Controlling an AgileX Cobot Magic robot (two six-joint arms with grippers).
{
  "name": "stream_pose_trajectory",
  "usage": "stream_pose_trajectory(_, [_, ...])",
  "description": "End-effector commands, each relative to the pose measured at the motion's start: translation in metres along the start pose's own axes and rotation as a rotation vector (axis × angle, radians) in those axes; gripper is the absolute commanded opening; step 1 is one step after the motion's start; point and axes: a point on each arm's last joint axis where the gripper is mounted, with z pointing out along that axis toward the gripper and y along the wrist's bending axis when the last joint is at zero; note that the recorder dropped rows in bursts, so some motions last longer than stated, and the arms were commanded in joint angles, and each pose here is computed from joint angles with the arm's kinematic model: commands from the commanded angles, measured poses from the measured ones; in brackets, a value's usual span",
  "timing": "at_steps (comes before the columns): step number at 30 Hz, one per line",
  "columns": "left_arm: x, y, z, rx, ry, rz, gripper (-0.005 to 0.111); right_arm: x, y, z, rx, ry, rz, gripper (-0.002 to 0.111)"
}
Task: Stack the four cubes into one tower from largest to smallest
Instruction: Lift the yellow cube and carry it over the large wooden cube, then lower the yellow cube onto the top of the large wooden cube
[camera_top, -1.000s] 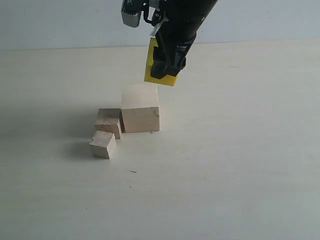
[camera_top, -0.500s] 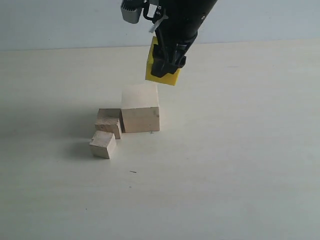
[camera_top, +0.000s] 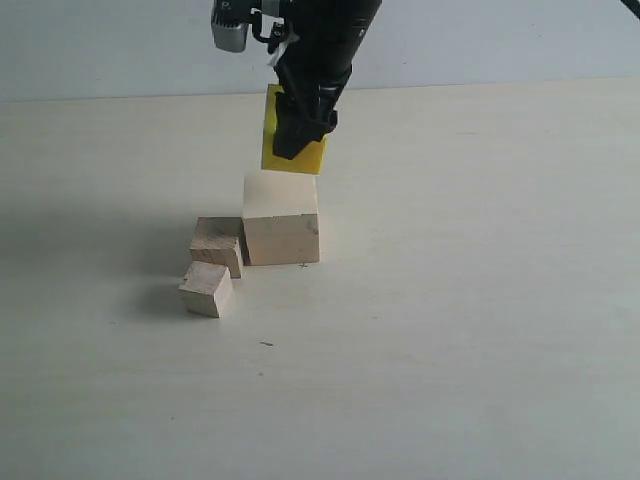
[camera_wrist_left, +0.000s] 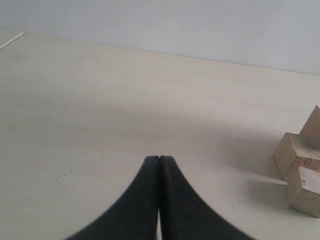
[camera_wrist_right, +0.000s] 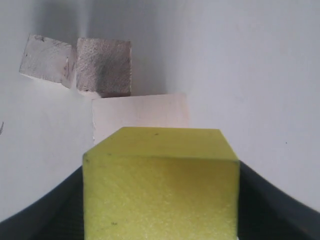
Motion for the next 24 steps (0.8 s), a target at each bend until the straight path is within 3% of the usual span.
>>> stream_pose_trajectory(1, [0.000, 0.000, 0.000, 0.000, -0.010, 0.008, 0.000, -0.001, -0.002, 0.001, -0.008, -0.028, -0.045, 0.001])
stream_pose_trajectory(14, [0.000, 0.000, 0.000, 0.000, -0.010, 0.008, 0.000, 0.005, -0.003, 0.031, -0.074, -0.023, -0.020, 0.001])
stream_pose_trajectory(24, [0.000, 0.000, 0.000, 0.000, -0.010, 0.008, 0.000, 0.004, -0.003, 0.031, -0.077, -0.030, -0.017, 0.001])
